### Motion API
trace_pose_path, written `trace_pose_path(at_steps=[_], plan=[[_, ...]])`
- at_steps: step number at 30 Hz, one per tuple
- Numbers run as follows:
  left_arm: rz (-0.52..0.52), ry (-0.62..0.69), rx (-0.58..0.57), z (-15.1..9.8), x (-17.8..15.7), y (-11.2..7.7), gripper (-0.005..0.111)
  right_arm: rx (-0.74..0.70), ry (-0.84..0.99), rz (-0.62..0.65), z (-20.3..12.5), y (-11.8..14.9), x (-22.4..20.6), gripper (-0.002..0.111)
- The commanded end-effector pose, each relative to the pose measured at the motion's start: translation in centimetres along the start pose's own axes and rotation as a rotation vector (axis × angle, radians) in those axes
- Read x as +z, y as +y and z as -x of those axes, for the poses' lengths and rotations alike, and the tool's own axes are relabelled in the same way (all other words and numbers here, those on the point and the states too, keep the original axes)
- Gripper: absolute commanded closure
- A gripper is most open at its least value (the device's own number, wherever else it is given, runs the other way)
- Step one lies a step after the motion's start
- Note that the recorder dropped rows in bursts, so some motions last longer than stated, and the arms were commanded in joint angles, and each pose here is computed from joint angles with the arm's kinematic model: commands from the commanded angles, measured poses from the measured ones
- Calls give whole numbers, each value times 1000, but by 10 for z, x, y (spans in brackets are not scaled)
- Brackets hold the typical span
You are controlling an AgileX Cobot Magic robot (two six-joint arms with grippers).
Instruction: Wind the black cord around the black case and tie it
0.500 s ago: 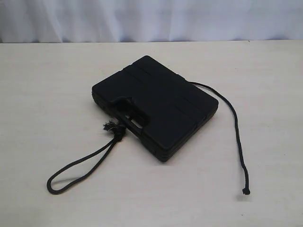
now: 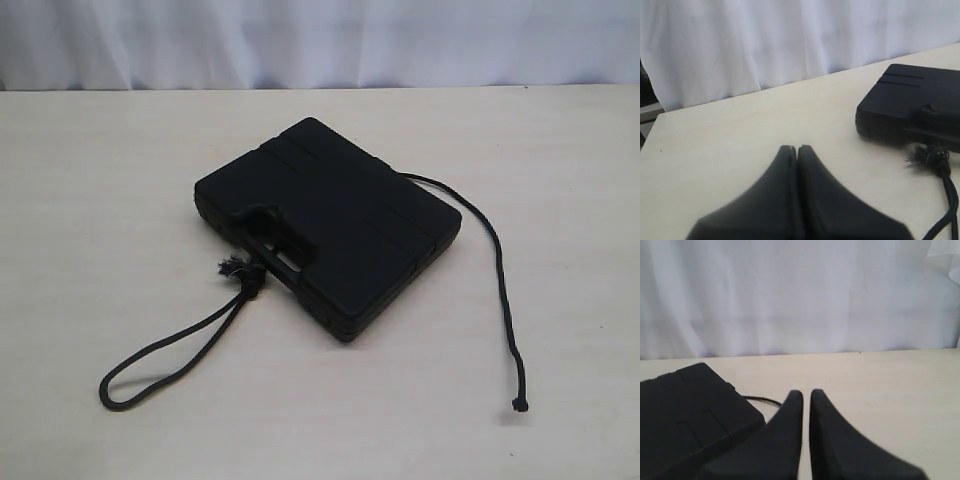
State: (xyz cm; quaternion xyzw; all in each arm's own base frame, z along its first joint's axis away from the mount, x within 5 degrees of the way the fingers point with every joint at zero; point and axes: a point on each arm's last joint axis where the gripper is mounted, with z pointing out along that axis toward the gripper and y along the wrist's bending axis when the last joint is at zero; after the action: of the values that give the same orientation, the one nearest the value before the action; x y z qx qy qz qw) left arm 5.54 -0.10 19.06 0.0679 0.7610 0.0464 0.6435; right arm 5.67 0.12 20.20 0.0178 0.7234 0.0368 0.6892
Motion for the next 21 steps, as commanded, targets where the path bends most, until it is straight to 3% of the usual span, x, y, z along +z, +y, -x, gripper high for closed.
trace_pose_path(at_steps=[1, 3, 6, 7, 10, 12, 15, 17, 21], plan=[[-4, -71, -54, 6, 0, 0, 107, 313, -76, 38, 6, 2, -1, 104], [-29, -74, -178, 6, 0, -2, 107, 426, -84, 48, 7, 3, -1, 104], [-41, -129, -308, 11, -1, -2, 107, 438, -149, 46, 13, 1, -1, 104], [-49, -175, -437, 16, -2, -1, 107, 495, -173, 48, 15, 0, -2, 104], [-59, -227, -637, 20, -2, 1, 107, 619, -193, 50, 17, -1, -2, 104], [-14, -325, -696, 27, -5, 9, 107, 705, -194, 52, 17, -1, -2, 104], [38, -441, -761, 33, -8, 17, 107, 723, -209, 50, 18, -2, -2, 104], [55, -543, -867, 39, -12, 24, 107, 726, -245, 54, 25, -3, -4, 104], [2, -840, -931, 57, -28, 31, 107, 750, -296, 89, 47, -1, -10, 104]])
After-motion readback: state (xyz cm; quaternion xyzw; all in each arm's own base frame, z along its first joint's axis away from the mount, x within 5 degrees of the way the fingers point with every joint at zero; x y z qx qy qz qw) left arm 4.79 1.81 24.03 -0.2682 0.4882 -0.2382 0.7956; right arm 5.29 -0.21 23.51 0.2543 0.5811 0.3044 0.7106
